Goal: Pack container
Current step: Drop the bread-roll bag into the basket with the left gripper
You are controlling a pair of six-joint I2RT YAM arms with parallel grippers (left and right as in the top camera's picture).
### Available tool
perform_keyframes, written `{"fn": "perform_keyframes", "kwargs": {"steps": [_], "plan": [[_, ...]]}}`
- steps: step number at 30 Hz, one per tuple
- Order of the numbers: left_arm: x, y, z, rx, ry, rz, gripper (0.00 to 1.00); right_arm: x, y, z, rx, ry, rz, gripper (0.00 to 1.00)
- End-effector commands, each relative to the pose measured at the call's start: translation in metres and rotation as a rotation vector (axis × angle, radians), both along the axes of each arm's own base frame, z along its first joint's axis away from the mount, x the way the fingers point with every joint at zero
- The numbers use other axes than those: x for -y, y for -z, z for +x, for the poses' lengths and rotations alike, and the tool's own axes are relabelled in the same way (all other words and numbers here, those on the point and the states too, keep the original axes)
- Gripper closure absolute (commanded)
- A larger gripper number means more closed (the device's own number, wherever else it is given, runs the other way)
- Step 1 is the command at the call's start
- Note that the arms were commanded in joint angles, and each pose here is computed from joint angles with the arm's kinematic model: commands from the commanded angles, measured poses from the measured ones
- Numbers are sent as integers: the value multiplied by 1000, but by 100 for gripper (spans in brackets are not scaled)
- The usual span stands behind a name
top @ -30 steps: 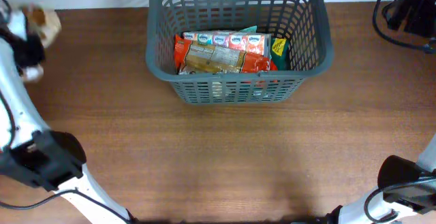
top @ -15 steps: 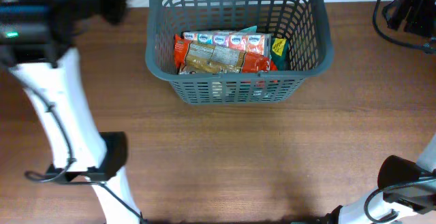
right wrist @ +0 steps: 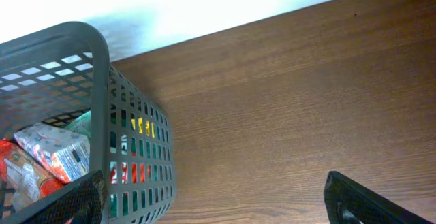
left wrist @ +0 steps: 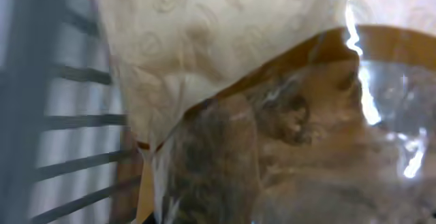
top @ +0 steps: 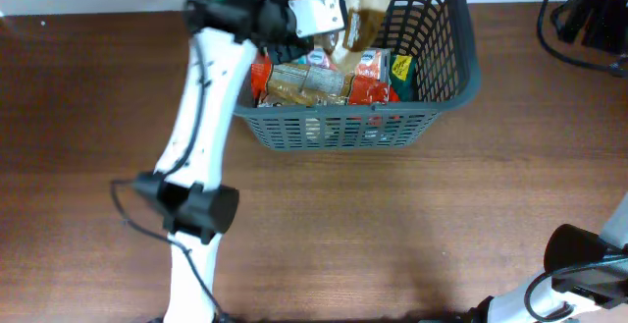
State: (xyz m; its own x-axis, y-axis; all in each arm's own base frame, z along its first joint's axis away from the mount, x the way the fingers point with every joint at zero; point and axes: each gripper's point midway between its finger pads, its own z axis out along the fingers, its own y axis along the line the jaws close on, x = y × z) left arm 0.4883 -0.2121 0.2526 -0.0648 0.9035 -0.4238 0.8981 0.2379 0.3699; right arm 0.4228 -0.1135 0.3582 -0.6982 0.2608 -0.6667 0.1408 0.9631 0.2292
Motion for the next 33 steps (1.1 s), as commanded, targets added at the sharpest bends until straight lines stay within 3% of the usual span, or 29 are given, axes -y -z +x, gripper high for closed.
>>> {"fn": "perform_keyframes", "kwargs": {"steps": [1,4,5,7,8,11,14,18,24,28,33], "plan": [[-4,32,10,-60,-63,35,99,-1,2,1,-2,-5,12,1],[-3,52,13,-102,-82,38,97,-1,2,1,-2,-5,12,1],[-2,57,14,-110,-83,41,87,-1,2,1,-2,-5,12,1],[-1,65,16,-130,-108,34,51,-1,2,1,-2,-5,12,1],[-1,66,17,-137,-127,25,43,-1,2,1,-2,-5,12,1],[0,60,20,-141,-196,-16,2,-1,2,1,-2,-5,12,1],[0,28,23,-95,-274,-88,0,-1,2,1,-2,-5,12,1],[-22,-51,26,79,-414,-171,1,-1,2,1,-2,-5,12,1],[-78,-178,-4,358,-585,-310,1,-1,2,1,-2,-5,12,1],[-119,-223,-33,429,-679,-386,1,-1,2,1,-2,-5,12,1],[-202,-240,-54,510,-957,-337,1,-1,2,1,-2,-5,12,1]]}}
